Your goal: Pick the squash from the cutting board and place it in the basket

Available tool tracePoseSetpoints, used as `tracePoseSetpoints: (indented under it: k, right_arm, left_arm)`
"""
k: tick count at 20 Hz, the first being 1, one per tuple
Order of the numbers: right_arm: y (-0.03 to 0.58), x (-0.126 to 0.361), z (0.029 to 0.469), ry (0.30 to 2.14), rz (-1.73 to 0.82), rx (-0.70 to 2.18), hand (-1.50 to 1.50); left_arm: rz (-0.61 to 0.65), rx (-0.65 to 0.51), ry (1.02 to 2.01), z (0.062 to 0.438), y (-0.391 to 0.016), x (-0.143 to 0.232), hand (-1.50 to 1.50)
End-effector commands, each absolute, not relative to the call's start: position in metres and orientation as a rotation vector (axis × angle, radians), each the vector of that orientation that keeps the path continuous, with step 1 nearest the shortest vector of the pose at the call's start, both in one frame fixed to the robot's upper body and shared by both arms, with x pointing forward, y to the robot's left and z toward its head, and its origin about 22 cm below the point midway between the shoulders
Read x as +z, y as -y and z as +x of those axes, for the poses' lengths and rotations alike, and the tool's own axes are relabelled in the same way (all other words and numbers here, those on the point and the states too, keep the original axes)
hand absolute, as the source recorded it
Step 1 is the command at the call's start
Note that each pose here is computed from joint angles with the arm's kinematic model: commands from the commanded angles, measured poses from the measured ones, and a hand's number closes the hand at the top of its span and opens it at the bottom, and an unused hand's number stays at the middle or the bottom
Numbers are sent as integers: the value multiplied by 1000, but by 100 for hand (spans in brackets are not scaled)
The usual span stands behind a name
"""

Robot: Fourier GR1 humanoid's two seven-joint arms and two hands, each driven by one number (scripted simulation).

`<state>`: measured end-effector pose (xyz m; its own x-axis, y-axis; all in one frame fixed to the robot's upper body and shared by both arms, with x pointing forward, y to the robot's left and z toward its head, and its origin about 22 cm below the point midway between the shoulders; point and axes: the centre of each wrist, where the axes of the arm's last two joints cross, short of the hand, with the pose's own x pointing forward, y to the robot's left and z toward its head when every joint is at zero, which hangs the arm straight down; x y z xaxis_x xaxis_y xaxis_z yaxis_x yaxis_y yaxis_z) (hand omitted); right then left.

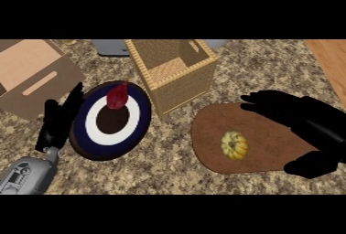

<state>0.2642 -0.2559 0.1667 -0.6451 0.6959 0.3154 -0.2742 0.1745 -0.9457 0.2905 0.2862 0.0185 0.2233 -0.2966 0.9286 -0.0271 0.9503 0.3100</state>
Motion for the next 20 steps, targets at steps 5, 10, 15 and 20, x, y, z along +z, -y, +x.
tracePoseSetpoints:
  k: [5,10,15,20]
  right_arm:
    - [253,234,239,1302,-340,1832,-150]
    - [233,233,221,1257,-340,1805,-150]
    - [231,213,220,1338,-379,1706,-150]
    - [235,202,234,1383,-459,1653,-150]
  left_arm:
    - [290,-199,1368,303,-279,37,0]
    - [270,-201,1350,284,-288,36,0]
    - [270,-211,1368,289,-284,23,0]
    - [290,-213,1353,296,-285,24,0]
